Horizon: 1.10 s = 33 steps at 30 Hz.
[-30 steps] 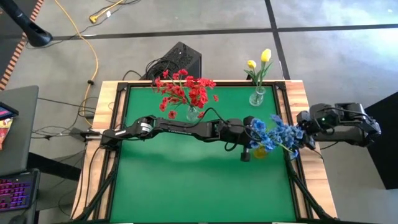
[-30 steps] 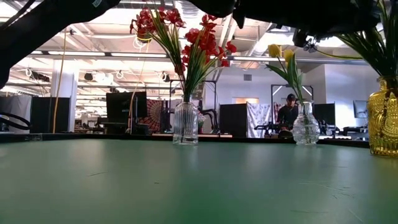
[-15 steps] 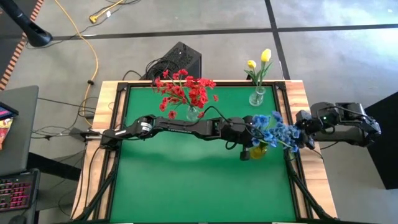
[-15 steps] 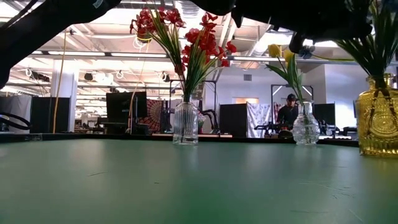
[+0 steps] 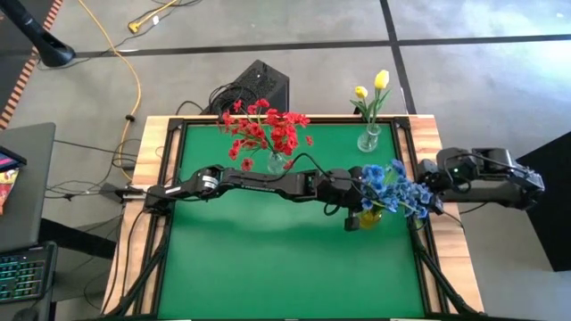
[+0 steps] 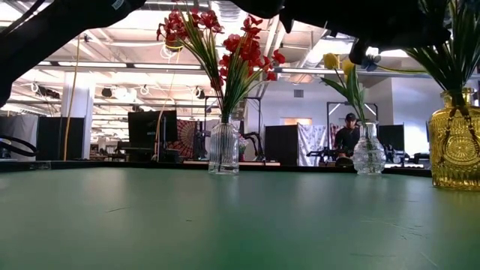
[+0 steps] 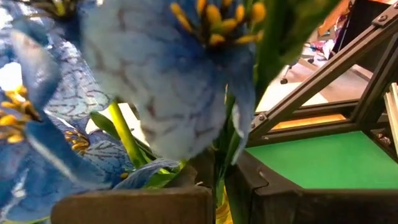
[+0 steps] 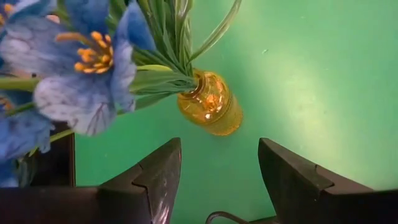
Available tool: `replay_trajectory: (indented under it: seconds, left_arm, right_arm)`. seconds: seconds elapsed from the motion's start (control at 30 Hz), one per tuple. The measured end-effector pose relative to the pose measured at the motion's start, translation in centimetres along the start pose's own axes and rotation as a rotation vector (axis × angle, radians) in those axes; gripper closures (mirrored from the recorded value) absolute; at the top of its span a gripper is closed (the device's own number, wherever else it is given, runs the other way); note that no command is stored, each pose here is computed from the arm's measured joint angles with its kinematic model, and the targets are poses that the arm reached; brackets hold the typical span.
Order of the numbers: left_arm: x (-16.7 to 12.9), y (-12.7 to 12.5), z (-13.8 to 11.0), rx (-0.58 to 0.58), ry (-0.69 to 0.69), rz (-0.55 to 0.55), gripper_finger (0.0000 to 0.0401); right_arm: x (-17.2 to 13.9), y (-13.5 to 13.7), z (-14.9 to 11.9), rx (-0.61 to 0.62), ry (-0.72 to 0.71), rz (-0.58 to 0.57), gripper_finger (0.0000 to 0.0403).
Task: Sort flowers into vase by color
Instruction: Put the blue flowers into the yellow transparent vase
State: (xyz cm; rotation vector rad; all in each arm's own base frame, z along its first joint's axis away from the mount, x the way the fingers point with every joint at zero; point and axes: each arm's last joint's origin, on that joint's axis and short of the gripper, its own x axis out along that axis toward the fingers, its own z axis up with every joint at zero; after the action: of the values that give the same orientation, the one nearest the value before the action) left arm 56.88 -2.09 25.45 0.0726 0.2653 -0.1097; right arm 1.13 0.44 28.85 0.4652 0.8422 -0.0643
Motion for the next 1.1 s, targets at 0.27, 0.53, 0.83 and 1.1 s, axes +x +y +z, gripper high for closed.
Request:
replay_trajectory:
  seconds: [0.27,0.53,0.83,1.1]
  left_arm:
    - [0.2,-0.2,-0.7,0.006,0.032,-0.005,0.0401]
    - [0.1,-0.5,-1.5,0.012,0.114,-0.017,0.0401]
    - [0.1,-0.6,-1.8,0.006,0.143,-0.035,0.0398]
    - [0.0,-0.8,-2.2,-0.001,0.181,-0.056,0.0371]
  right_arm:
    - [0.7,0.2,0.8,0.005,0.064,-0.002,0.0164]
    - [1.1,0.3,1.3,0.007,0.091,-0.011,0.0164]
    - [1.2,0.3,1.3,0.010,0.101,-0.014,0.0164]
    - [-0.3,0.6,1.1,0.013,0.115,-0.014,0.0164]
